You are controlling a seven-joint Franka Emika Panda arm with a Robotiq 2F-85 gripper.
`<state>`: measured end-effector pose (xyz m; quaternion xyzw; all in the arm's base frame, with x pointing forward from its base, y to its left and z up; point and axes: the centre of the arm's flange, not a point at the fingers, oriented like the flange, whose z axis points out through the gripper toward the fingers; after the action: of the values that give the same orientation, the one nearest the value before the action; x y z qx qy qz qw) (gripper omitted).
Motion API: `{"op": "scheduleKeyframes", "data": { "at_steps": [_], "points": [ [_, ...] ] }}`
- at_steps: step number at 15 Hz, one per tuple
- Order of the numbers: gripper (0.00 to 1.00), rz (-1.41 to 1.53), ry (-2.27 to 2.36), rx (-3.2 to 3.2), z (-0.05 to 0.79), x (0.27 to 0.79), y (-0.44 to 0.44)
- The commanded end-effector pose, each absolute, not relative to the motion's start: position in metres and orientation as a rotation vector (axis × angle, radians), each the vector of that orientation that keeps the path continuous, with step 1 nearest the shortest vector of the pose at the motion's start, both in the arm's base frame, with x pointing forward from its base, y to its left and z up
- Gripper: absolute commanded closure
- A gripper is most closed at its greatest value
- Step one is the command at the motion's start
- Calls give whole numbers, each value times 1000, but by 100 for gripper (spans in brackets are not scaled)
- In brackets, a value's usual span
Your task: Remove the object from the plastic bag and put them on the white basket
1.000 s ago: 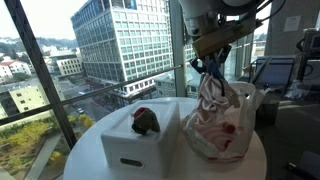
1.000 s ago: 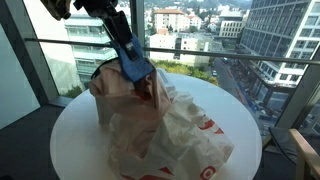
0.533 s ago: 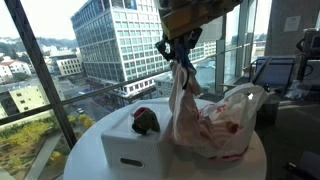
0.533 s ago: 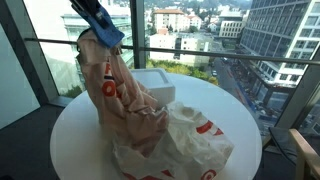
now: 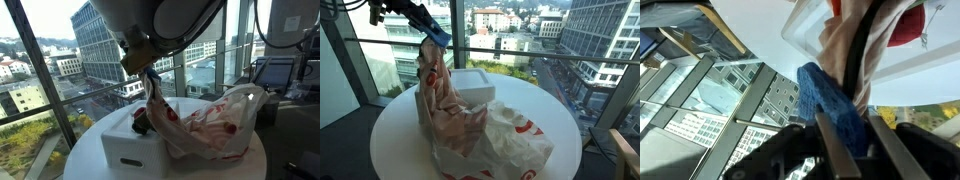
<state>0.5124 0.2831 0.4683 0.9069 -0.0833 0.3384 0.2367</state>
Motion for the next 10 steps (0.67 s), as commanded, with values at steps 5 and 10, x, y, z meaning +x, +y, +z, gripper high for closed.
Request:
{"op": "scheduleKeyframes", "data": {
  "at_steps": [5,10],
  "points": [
    [85,856,-248,2490,384,614,299],
    [46,859,-219,2509,387,609,304]
  ]
}}
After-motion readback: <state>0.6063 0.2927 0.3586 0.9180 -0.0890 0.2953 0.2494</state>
